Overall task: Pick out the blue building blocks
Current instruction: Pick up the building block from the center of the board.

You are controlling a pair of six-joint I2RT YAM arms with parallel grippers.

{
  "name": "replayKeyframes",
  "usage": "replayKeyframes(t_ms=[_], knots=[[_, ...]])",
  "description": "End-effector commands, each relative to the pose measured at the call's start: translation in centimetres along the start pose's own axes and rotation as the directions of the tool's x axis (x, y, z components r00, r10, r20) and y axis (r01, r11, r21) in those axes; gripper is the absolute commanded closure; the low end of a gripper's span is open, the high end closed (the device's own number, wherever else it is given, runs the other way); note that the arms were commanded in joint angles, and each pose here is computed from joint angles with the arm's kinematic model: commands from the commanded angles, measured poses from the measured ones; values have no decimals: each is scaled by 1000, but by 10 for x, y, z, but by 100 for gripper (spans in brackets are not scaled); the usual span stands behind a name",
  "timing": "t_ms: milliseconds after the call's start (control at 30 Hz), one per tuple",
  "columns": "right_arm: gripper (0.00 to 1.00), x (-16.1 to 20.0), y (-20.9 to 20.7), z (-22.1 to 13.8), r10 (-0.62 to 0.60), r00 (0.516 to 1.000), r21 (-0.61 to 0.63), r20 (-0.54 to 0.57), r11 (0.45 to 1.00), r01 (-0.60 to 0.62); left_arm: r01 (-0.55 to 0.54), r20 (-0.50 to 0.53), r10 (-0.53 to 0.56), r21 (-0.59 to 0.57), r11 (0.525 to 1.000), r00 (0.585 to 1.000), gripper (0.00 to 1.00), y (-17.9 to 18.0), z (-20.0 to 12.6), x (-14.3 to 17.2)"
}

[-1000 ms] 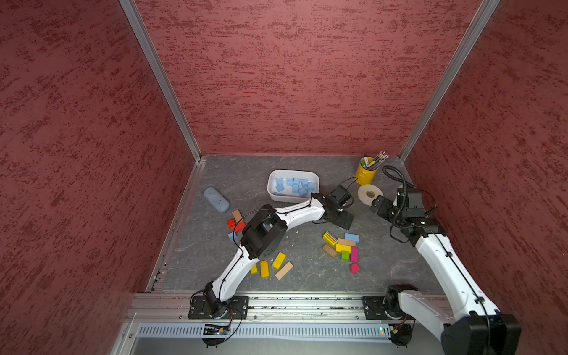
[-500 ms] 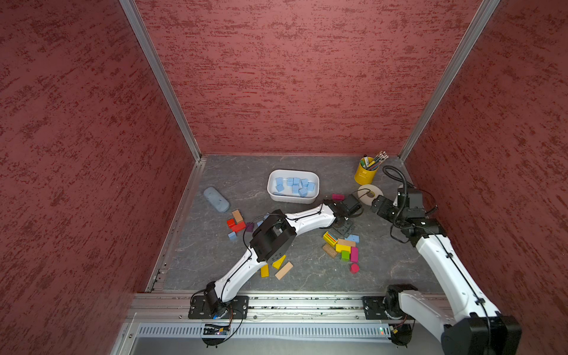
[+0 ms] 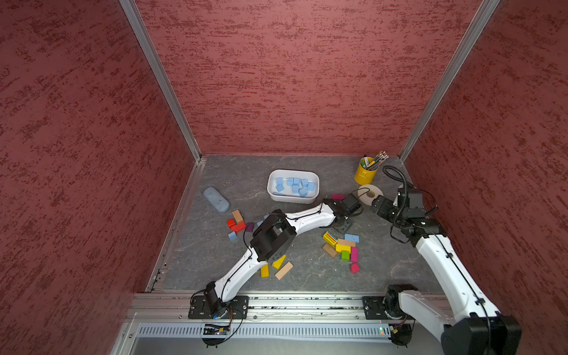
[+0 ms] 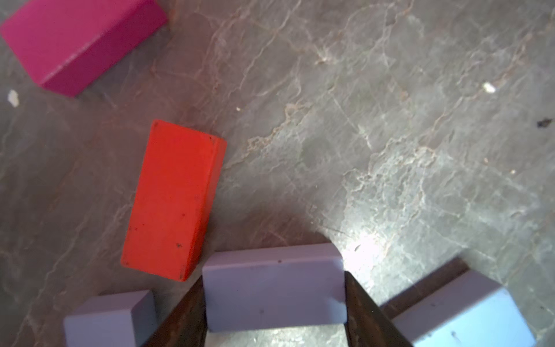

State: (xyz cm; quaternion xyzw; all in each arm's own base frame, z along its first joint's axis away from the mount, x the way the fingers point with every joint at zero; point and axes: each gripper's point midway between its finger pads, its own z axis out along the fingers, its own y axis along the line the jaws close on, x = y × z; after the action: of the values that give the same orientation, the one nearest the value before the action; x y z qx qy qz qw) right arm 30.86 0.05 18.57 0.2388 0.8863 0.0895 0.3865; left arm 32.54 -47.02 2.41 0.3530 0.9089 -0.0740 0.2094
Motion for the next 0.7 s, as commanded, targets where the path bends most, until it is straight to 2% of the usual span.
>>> replayKeyframes(t_ms=[0, 267, 433, 667], knots=[[1, -3, 2, 0, -1, 1000, -23, 16, 1000, 2, 11, -56, -13, -29, 1000, 998, 46, 7, 13, 15], [1, -3, 4, 0, 1, 1000, -29, 14, 1000, 0, 49, 29, -48, -18, 999, 998, 62, 8, -20, -6], [1, -3, 5, 1, 4, 1000, -37, 14, 999, -3, 93, 124, -93, 7, 996, 988, 71, 11, -64, -30], [1, -2, 8, 1, 1, 1000, -53, 10, 999, -1, 197, 252, -196, 21, 980, 948, 73, 41, -131, -54]])
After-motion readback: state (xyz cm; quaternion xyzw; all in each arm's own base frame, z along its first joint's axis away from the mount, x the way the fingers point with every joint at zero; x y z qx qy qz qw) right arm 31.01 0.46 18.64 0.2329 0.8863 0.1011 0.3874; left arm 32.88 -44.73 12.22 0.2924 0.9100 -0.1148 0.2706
